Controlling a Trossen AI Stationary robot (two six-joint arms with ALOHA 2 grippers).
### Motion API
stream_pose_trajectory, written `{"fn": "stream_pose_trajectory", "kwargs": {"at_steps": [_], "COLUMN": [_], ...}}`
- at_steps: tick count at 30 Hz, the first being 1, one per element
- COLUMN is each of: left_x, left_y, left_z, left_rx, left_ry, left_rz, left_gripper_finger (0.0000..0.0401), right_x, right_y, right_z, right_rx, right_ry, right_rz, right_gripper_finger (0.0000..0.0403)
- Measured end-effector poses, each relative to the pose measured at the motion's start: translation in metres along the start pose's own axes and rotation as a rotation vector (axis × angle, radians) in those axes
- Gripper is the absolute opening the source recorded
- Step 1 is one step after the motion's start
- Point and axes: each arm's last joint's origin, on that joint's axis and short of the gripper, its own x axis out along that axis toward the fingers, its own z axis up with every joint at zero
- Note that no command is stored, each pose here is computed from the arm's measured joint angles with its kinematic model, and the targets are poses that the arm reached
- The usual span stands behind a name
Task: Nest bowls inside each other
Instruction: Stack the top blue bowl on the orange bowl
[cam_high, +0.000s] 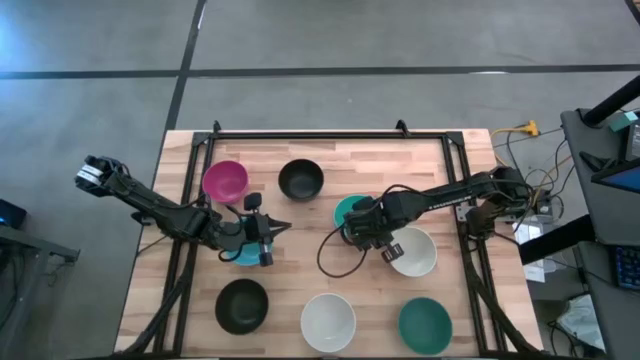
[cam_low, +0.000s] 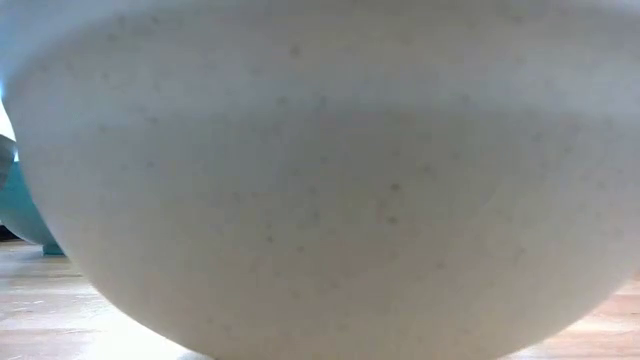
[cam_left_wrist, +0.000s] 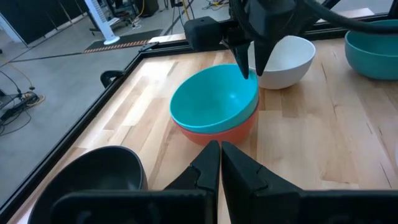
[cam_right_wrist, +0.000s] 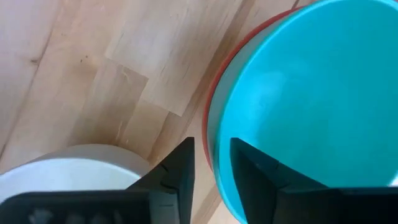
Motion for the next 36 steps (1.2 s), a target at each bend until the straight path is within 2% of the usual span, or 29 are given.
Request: {"fn": "stream_pose_trajectory", "kwargs": {"at_steps": [10, 20, 36], "left_x": [0.0, 0.0, 0.0], "left_y": [0.0, 0.0, 0.0], "left_z": [0.0, -0.001, 0.0], "left_rx": [-0.001, 0.0, -0.002], "left_ry": [0.001, 0.002, 0.0], "left_rz": [-0.001, 0.0, -0.002], "left_gripper_finger": [0.0, 0.0, 0.0], "right_x": [0.006, 0.008, 0.012], "right_y": [0.003, 0.013, 0.018], "right_z": [-0.001, 0.002, 0.003], "right_rx": [-0.004, -0.032, -0.049], "right_ry": [0.022, 0.043, 0.033], "right_rz": [-0.003, -0.07, -0.073], "right_gripper_finger": [0.0014, 0.0013, 0.0013]}}
